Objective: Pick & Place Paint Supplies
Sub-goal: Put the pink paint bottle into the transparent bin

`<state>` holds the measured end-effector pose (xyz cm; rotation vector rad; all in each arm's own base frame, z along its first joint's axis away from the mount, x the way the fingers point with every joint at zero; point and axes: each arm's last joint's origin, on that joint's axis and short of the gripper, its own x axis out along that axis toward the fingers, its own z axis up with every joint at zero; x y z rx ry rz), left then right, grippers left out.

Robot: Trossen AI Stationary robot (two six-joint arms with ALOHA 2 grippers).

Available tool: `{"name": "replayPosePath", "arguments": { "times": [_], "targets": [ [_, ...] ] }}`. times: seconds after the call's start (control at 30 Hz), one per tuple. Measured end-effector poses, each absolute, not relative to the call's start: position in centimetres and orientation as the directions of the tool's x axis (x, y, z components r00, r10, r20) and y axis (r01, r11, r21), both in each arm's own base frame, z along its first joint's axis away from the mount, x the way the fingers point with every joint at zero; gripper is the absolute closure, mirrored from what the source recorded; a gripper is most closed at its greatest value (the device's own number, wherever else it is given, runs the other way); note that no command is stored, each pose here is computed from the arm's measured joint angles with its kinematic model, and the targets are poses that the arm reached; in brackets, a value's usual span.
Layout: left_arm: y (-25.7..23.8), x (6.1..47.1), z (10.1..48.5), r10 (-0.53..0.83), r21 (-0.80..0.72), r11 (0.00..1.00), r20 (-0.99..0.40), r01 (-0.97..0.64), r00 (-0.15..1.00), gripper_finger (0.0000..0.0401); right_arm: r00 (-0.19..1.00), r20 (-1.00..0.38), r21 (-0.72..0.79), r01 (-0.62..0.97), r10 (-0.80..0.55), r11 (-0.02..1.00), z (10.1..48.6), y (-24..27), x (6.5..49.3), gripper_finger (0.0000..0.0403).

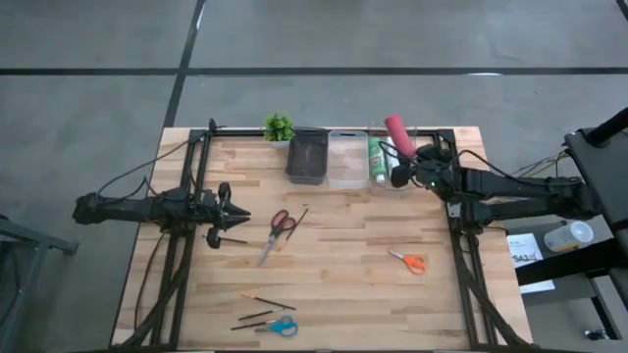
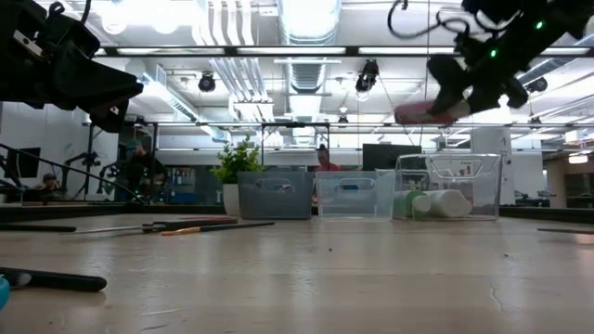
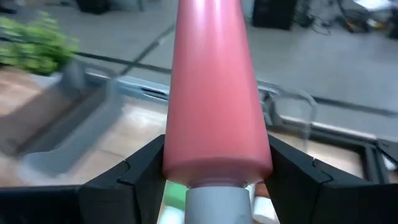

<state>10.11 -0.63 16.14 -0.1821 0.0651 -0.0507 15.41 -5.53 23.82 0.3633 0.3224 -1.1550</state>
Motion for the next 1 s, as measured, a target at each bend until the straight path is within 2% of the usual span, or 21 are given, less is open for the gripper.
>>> {"name": "replayPosePath", "arguments": {
  "times": [0.13,0.43,0.8,1.0],
  "targets": [
    [-0.6,10.1,16.1,-0.057,-0.183,0.982,-0.06,0.045,0.997,0.0324,0.335,-0.511,0.143,0.941,-0.792,0.306,22.7,-7.2,15.3,0.0186],
    [-0.6,10.1,16.1,-0.057,-0.182,0.982,-0.06,0.045,0.997,0.0324,0.224,-0.677,0.095,0.971,-0.701,0.218,19.8,-10.5,15.4,0.0186],
    [-0.6,10.1,16.1,-0.056,-0.182,0.982,-0.06,0.044,0.997,0.0324,0.126,-0.741,0.0,0.982,-0.659,0.187,17.7,-12.1,16.9,0.0185],
    [-0.6,10.1,16.1,-0.056,-0.182,0.982,-0.061,0.044,0.997,0.0324,0.122,-0.767,-0.012,0.979,-0.63,0.205,17.3,-12.3,17.4,0.0146]
  ]
}}
